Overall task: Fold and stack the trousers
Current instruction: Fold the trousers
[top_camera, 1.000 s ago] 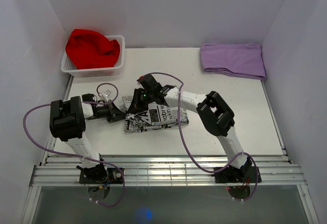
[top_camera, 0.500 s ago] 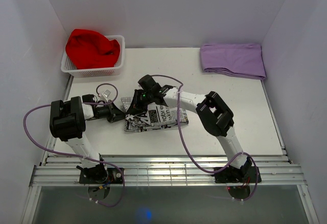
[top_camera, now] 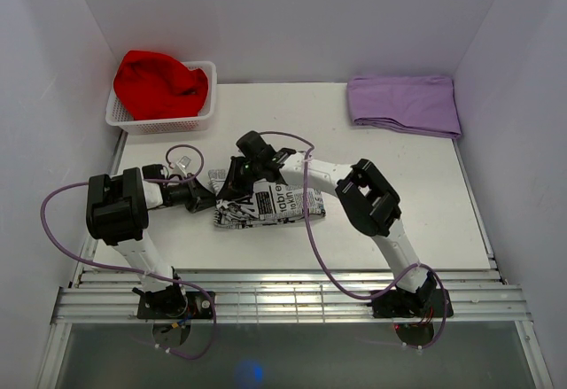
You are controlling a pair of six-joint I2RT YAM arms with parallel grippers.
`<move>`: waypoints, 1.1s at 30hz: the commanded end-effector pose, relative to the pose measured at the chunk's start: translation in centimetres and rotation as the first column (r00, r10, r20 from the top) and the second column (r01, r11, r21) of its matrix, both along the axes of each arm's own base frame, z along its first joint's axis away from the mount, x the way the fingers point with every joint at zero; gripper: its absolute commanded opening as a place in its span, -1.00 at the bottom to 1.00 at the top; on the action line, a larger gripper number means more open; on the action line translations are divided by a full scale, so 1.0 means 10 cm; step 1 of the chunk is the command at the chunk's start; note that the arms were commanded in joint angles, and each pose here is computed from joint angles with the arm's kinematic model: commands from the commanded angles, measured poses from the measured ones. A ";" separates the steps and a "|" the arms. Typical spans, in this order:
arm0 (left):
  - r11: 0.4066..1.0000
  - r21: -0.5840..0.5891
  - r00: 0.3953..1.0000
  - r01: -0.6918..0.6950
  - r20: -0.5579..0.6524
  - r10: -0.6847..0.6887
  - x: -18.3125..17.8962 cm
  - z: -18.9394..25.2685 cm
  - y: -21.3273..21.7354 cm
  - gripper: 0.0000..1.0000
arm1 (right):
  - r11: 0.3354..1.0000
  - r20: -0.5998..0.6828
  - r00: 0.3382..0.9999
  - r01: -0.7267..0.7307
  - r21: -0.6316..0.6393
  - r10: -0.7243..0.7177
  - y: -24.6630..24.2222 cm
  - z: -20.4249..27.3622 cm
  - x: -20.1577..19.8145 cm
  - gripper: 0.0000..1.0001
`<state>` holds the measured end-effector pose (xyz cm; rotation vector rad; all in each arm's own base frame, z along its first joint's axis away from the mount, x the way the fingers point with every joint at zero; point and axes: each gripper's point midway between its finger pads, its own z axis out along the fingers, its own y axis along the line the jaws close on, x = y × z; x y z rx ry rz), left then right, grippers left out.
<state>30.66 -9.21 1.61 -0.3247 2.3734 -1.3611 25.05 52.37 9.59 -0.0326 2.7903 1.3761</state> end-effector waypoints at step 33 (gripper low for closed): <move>0.964 0.115 0.893 0.238 0.365 -0.264 0.03 1.21 -0.37 0.31 | 0.837 0.564 0.726 -0.536 0.107 0.393 -2.13 0.51 0.91 0.76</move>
